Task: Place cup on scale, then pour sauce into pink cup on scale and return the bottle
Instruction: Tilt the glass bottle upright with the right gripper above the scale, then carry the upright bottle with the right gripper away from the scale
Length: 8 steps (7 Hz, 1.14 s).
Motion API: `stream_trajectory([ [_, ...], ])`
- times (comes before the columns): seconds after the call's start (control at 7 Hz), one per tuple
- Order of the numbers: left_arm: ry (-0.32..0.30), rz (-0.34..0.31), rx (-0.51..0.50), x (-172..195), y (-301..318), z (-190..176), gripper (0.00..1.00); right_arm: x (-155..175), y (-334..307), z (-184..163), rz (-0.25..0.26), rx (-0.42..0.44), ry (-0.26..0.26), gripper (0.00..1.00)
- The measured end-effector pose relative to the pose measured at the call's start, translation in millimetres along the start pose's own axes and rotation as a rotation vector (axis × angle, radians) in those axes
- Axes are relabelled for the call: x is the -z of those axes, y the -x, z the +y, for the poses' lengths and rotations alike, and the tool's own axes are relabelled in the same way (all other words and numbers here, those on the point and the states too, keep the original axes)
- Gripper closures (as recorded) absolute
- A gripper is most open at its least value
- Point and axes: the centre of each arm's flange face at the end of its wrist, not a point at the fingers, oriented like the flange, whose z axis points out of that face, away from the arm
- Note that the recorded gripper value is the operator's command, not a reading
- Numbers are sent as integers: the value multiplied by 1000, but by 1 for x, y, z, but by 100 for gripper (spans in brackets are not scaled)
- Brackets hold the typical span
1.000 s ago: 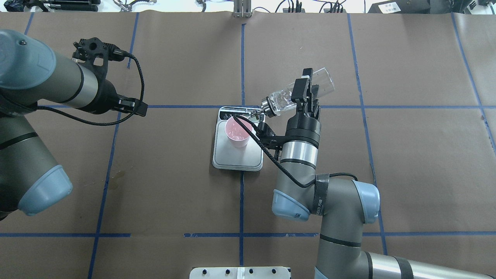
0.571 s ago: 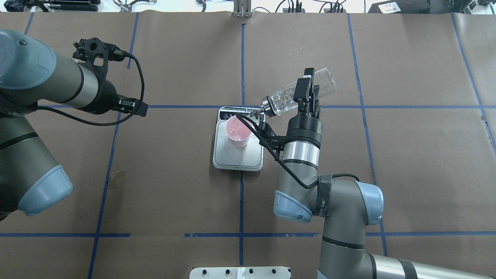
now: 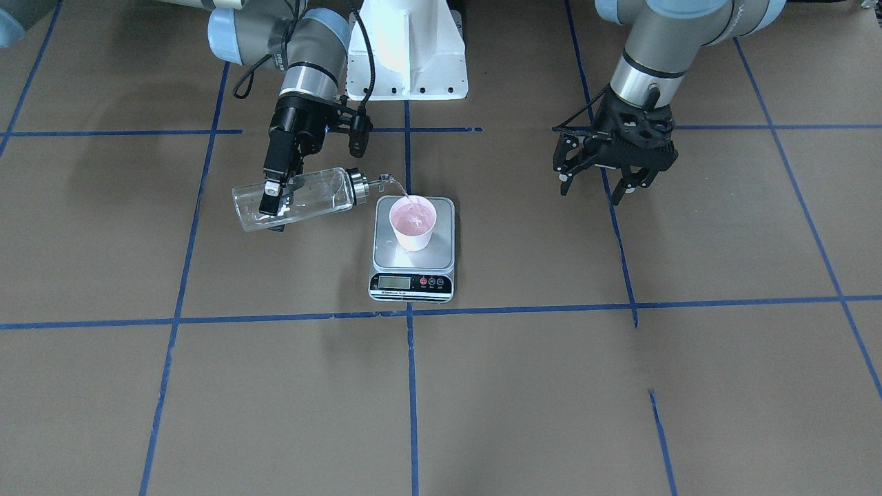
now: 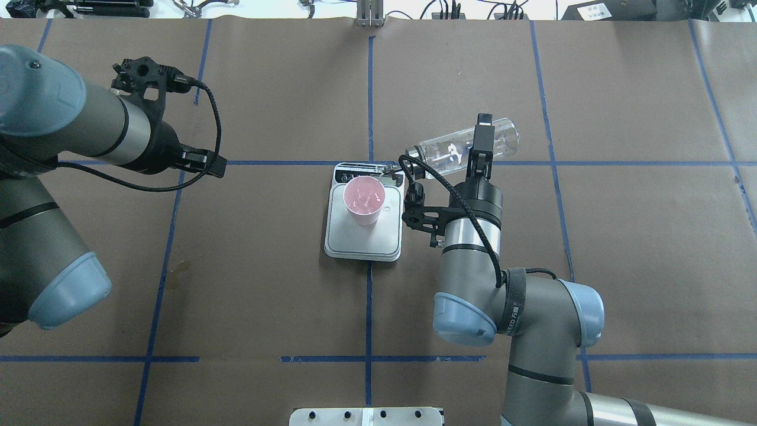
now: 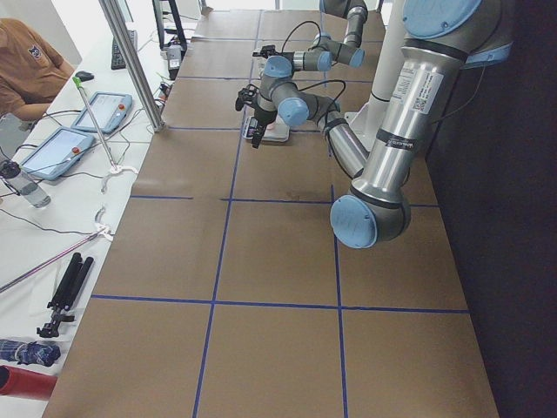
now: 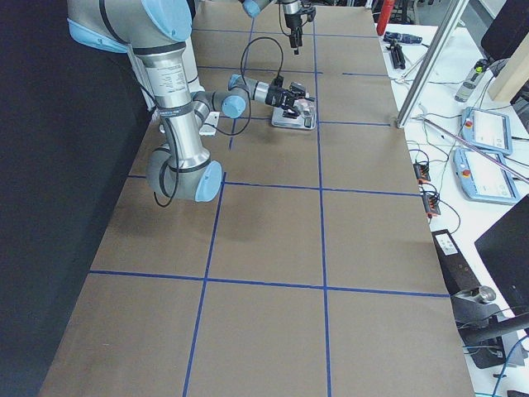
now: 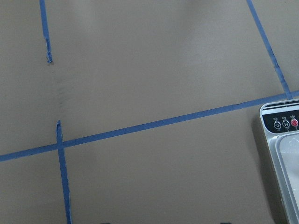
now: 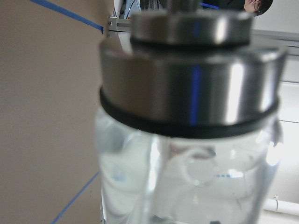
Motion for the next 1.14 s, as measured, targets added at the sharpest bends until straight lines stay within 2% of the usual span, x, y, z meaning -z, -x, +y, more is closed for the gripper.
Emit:
stream_trajectory([
  [0.14, -1, 1, 0, 0, 0, 0, 17, 0, 4, 5, -27, -86, -11, 100],
  [0.57, -3, 4, 0, 2, -2, -1, 17, 2, 10, 9, -158, -471, -41, 100],
  [1.0, -4, 6, 2, 2, -3, -1, 17, -1, 29, 30, -264, -839, -7, 100],
  [1.14, -4, 7, 1, 3, -3, -1, 17, -3, 39, 51, -284, -919, -15, 100],
])
